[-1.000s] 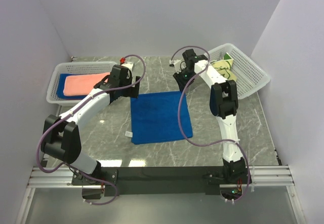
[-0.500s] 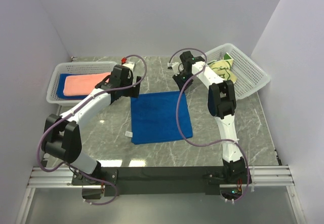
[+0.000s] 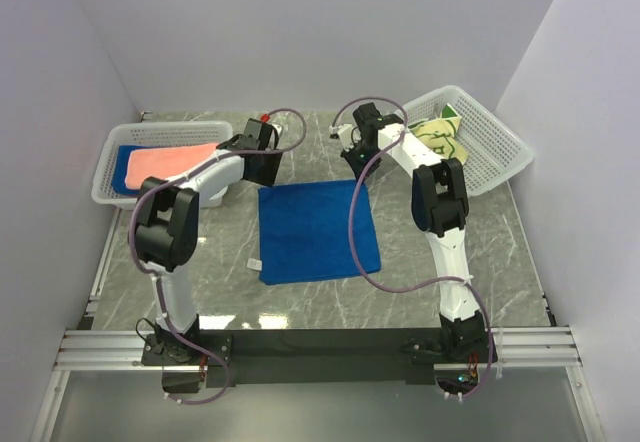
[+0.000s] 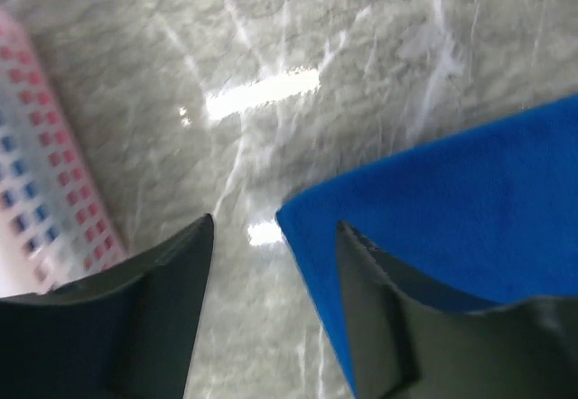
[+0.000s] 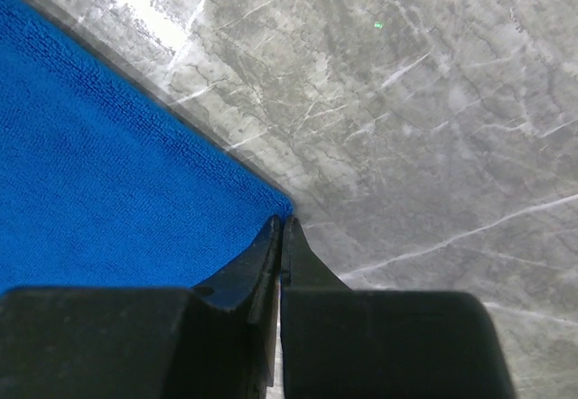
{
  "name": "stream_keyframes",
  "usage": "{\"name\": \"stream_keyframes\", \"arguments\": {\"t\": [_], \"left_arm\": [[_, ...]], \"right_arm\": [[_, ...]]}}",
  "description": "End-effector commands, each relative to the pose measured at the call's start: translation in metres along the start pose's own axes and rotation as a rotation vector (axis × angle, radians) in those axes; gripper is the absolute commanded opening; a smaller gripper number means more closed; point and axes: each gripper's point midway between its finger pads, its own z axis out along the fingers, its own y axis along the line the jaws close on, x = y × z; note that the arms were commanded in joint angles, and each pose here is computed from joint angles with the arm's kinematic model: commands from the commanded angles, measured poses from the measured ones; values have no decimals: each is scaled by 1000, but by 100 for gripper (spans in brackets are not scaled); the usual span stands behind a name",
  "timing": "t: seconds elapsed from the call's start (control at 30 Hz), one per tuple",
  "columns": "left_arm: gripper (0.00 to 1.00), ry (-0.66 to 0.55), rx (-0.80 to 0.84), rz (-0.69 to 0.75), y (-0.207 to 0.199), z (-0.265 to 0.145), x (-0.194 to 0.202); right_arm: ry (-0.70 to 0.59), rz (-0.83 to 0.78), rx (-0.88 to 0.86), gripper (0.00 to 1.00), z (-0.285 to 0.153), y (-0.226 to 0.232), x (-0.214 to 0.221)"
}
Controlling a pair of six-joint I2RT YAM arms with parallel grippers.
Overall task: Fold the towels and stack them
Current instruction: Fold the towel
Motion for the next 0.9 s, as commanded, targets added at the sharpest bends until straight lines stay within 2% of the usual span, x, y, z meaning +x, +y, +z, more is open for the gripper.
{"name": "stream_keyframes", "arguments": {"t": [0.0,0.23,0.37,0.67,0.87], "left_arm": [[59,11,62,21,-3,7,-11],[53,64,90,21,-7,19,0],[43,79,102,20,-9,25,4],[45,117,99,11,-12,41,14],[44,199,100,-12,-9,58,41]], "right_arm": [[35,-9,47,0,-9,-6,12],[46,-6,55,0,-9,-7,16],[39,-2,52,0,-8,-6,14],[41,-4,42,0,-7,-2,14],[48,-1,43,0,-6,-1,17]]}}
